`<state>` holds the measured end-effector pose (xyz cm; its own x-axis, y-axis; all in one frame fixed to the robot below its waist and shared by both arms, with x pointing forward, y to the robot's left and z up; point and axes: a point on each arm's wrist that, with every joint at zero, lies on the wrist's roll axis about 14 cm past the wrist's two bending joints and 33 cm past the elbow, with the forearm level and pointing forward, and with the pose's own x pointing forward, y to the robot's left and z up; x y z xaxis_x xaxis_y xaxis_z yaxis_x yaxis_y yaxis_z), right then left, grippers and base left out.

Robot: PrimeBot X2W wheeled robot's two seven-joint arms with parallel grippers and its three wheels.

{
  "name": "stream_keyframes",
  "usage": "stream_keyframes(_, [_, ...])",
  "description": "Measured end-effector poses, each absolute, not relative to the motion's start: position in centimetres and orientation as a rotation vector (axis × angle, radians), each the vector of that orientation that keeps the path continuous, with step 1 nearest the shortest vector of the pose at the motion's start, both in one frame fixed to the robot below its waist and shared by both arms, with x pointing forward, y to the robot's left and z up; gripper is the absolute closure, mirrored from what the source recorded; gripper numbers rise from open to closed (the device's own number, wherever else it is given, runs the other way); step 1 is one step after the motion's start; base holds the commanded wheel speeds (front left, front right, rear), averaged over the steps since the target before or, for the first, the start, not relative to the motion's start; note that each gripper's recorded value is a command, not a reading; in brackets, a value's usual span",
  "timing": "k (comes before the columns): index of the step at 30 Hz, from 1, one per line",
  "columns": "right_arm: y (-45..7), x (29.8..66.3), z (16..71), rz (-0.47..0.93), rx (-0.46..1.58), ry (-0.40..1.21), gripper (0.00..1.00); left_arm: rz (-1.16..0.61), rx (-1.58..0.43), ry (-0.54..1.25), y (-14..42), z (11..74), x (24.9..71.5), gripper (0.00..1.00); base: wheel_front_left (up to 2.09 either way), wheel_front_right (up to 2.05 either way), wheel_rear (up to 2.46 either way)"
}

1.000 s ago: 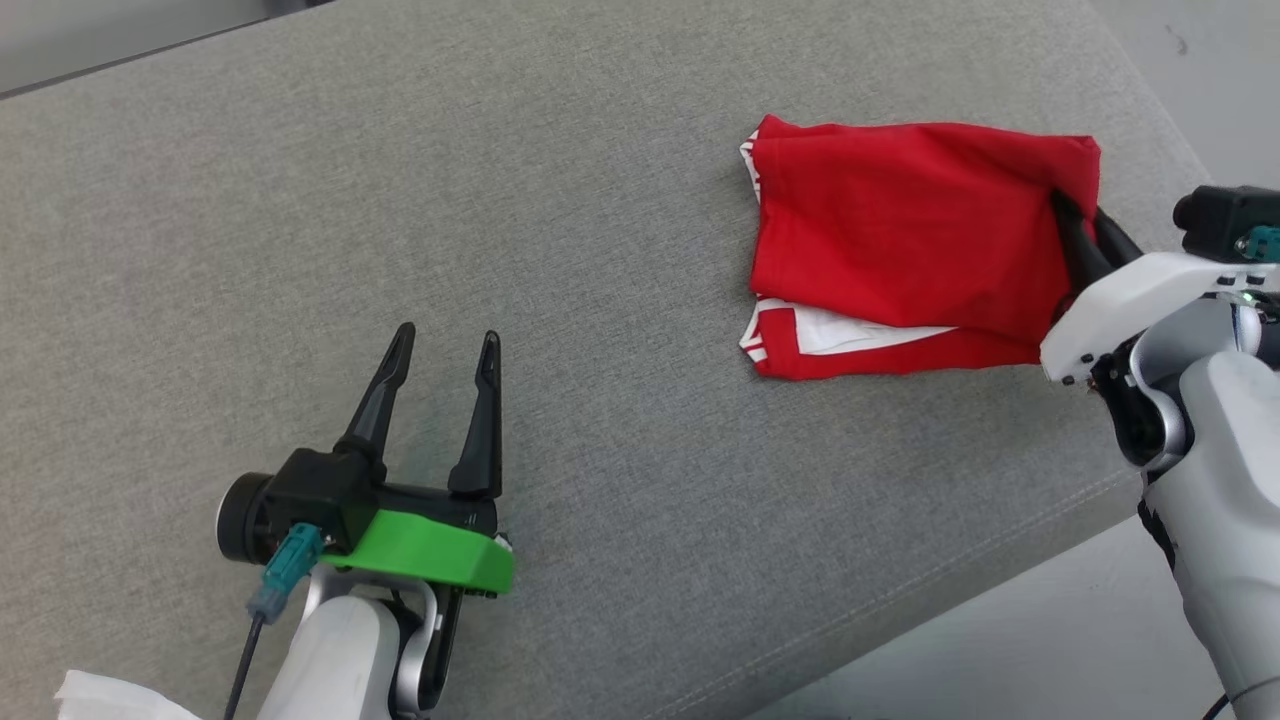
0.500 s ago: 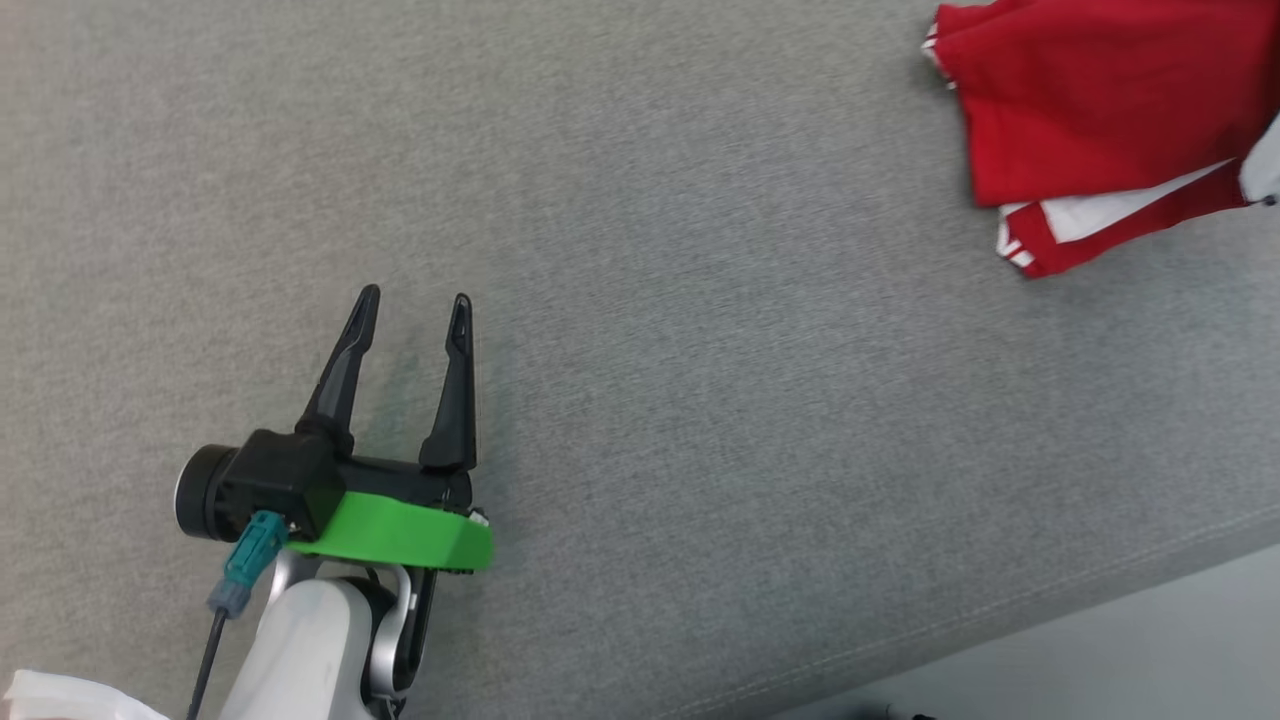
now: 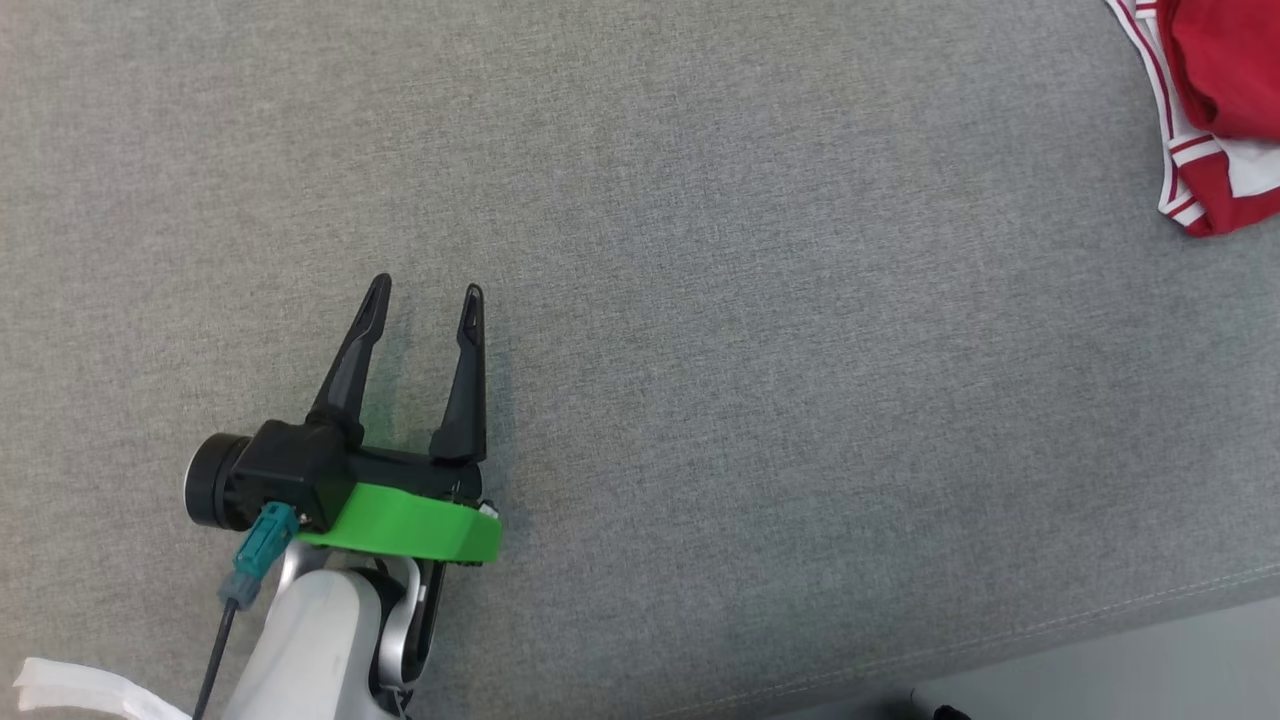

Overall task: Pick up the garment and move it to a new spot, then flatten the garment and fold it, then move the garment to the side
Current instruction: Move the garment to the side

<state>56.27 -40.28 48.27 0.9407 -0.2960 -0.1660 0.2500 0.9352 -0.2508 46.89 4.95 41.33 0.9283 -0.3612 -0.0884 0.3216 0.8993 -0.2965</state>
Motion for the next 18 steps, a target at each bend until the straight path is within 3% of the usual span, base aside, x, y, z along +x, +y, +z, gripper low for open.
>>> stream_keyframes(10, [-33.8,57.6,51.2,-0.121,-0.225,0.100,0.00,-0.339,-0.286,0.085,5.2,43.5,47.8,0.00,0.00,0.00,0.00])
stream_keyframes(18, [-27.6,56.2,53.1,0.011,-0.149,0.014,0.00,-0.277,-0.281,0.040,6.8,45.8,48.0,0.00,0.00,0.00,0.00])
